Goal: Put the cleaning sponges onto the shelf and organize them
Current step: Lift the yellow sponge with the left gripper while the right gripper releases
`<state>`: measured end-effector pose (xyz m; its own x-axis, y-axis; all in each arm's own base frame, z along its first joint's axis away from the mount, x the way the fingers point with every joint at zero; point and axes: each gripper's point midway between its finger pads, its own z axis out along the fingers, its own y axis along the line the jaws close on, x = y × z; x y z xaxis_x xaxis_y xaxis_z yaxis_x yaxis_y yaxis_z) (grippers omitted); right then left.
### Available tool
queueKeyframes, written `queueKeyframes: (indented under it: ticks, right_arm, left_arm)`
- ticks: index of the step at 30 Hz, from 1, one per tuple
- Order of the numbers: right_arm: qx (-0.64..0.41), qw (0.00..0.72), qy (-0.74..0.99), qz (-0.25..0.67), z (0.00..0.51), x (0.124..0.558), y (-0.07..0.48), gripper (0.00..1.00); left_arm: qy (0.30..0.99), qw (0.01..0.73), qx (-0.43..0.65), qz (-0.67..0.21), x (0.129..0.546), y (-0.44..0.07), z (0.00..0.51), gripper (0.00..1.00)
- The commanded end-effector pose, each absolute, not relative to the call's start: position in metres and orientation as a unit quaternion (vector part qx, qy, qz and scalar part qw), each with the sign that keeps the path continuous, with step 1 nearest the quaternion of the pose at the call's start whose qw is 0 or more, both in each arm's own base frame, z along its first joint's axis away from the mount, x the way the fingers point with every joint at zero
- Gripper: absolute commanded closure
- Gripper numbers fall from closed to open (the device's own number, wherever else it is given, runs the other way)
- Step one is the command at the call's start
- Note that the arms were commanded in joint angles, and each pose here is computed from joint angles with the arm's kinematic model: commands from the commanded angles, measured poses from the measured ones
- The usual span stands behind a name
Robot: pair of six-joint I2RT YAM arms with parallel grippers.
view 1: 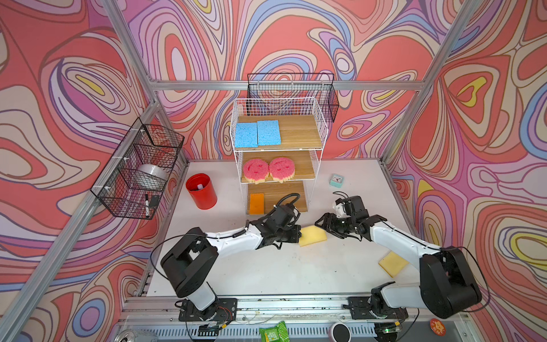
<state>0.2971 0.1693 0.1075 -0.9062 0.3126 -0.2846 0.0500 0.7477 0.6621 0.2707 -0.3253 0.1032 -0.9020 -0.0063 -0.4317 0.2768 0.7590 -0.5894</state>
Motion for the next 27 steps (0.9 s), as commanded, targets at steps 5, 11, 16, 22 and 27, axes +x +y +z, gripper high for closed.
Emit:
queueKeyframes:
  ticks: [5, 11, 16, 22, 27]
  right_arm:
    - [0.064, 0.293, 0.846, 0.441, 0.183, 0.296, 0.183, 0.20]
    - [0.031, 0.292, 0.830, 0.475, 0.194, 0.285, 0.192, 0.14]
    - [0.017, 0.309, 0.822, 0.478, 0.201, 0.283, 0.192, 0.15]
    - [0.032, 0.294, 0.828, 0.477, 0.188, 0.286, 0.193, 0.20]
    - [0.046, 0.290, 0.846, 0.444, 0.176, 0.287, 0.187, 0.21]
  left_arm:
    - [0.911, 0.146, 0.009, -0.386, 0.266, -0.300, 0.087, 1.00]
    - [0.858, 0.081, -0.016, -0.507, 0.254, -0.331, 0.087, 1.00]
    - [0.817, 0.061, -0.059, -0.570, 0.257, -0.338, 0.089, 1.00]
    - [0.827, 0.101, -0.102, -0.543, 0.267, -0.320, 0.084, 1.00]
    - [0.821, 0.134, -0.147, -0.535, 0.280, -0.304, 0.090, 1.00]
